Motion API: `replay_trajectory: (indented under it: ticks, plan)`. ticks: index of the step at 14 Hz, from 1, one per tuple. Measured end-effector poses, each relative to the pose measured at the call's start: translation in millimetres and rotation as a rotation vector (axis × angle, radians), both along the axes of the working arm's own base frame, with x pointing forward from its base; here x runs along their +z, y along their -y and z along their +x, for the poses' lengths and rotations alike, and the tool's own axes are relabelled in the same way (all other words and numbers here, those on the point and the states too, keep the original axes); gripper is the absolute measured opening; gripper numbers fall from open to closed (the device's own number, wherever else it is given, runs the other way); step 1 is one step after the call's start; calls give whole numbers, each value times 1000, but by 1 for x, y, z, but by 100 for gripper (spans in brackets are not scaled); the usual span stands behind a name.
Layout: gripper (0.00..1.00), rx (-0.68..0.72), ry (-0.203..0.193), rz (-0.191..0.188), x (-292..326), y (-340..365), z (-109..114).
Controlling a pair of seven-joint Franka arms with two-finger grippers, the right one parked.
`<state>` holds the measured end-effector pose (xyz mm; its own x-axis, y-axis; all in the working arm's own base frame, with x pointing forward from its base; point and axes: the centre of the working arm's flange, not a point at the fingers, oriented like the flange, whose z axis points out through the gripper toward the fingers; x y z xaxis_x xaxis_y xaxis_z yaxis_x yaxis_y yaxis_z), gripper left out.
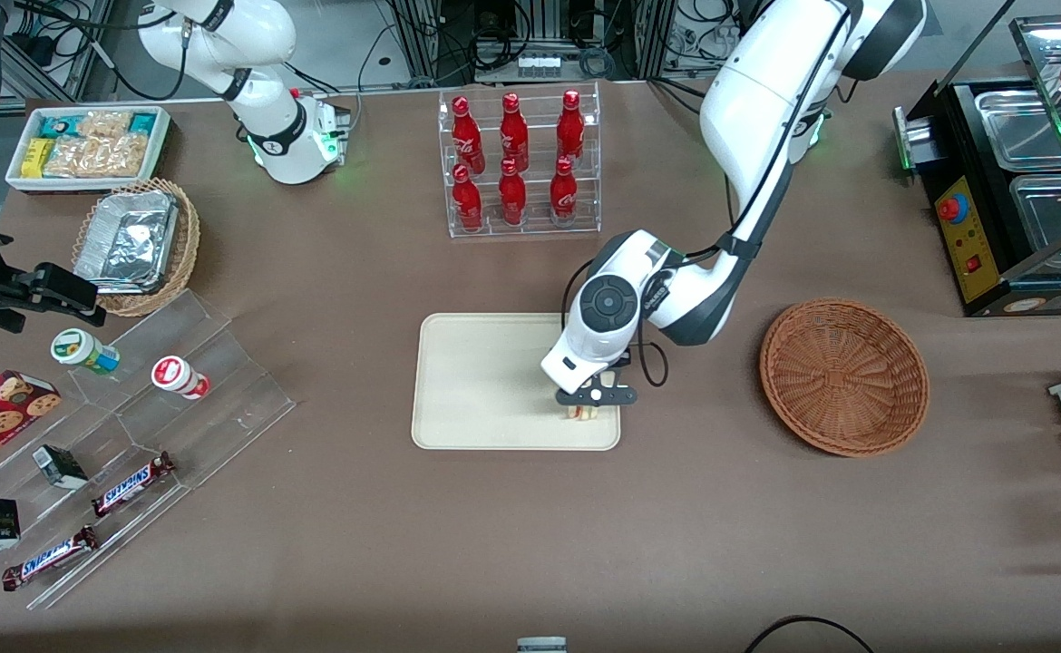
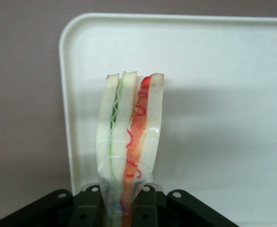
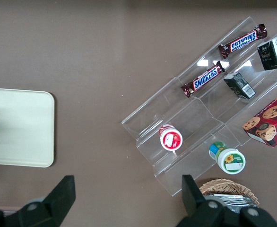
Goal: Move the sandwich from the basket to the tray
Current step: 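Lower the sandwich onto the tray and open the left gripper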
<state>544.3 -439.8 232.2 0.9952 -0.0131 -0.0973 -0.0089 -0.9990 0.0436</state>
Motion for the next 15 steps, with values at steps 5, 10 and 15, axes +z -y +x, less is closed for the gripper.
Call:
replay_trajectory:
  ticks: [5,10,15]
  plan:
    - [34,-44,-1,-15,-7,7,5]
    - [81,-29,-6,-27,-6,7,6]
    - [100,98,7,-40,50,-12,31]
